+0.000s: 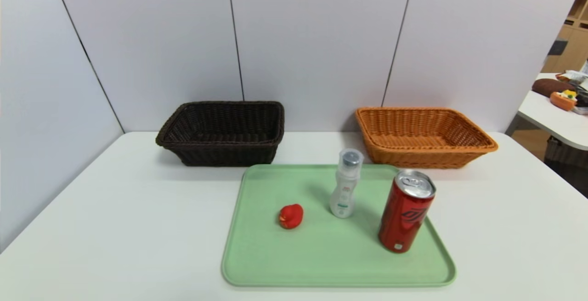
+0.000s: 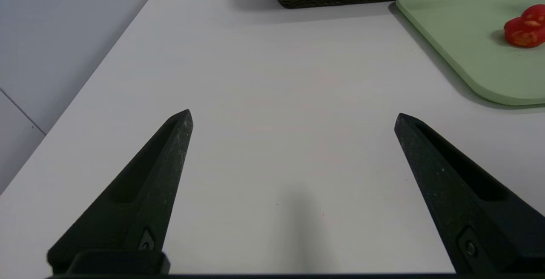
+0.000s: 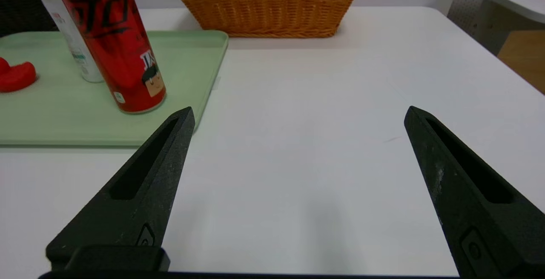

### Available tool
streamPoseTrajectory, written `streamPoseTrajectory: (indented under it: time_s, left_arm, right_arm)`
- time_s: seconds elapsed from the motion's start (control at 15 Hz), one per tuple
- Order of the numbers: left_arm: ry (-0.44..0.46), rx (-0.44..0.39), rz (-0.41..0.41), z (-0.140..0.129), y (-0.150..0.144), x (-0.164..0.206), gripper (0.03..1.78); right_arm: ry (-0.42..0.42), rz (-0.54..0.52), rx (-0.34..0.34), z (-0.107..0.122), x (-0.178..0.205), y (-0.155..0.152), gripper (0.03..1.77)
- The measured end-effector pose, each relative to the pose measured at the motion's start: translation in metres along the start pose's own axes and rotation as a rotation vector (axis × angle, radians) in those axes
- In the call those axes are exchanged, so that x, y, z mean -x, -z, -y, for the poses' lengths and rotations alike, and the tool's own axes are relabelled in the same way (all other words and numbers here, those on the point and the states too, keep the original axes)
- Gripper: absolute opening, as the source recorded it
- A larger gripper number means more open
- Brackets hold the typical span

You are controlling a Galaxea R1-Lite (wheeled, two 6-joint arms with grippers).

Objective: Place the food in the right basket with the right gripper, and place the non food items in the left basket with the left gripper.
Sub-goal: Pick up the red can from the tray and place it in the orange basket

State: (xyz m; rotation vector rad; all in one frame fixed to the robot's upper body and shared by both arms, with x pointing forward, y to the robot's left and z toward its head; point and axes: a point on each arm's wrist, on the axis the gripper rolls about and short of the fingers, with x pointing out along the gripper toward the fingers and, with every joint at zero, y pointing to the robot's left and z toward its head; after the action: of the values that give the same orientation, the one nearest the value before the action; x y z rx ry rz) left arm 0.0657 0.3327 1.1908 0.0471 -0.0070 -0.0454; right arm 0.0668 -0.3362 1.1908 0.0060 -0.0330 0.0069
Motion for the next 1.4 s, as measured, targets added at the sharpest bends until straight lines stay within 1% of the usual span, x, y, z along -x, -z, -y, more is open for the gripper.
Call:
streamPoseTrajectory:
  time_s: [0.2, 0.33, 0.67, 0.87, 1.13, 1.27, 1.4]
  left_arm:
    - [0.038, 0.008, -0.021, 0.0, -0.019, 0.008, 1.69]
    - [0.046, 0.01, -0.04, 0.0, -0.034, 0.009, 1.69]
    - [0.057, 0.017, -0.108, -0.003, -0.084, -0.01, 1.69]
    - [0.084, 0.022, -0.176, -0.005, -0.111, -0.034, 1.69]
    - [0.182, 0.038, -0.275, -0.005, -0.134, -0.072, 1.69]
    - [0.221, 0.043, -0.313, -0.006, -0.143, -0.094, 1.69]
    - [0.267, 0.039, -0.341, -0.005, -0.151, -0.116, 1.69]
  right_arm:
    - [-0.03, -0.034, -0.003, -0.001, 0.006, -0.01, 1.7]
    - [-0.044, -0.06, -0.004, -0.001, 0.01, -0.017, 1.7]
    - [-0.061, -0.137, -0.007, -0.002, 0.006, -0.045, 1.7]
    - [-0.086, -0.209, -0.01, -0.001, -0.005, -0.061, 1.7]
    - [-0.107, -0.318, -0.011, -0.002, -0.027, -0.083, 1.7]
    - [-0.136, -0.379, -0.015, -0.003, -0.04, -0.092, 1.7]
    - [-0.183, -0.434, -0.024, -0.005, -0.053, -0.098, 1.7]
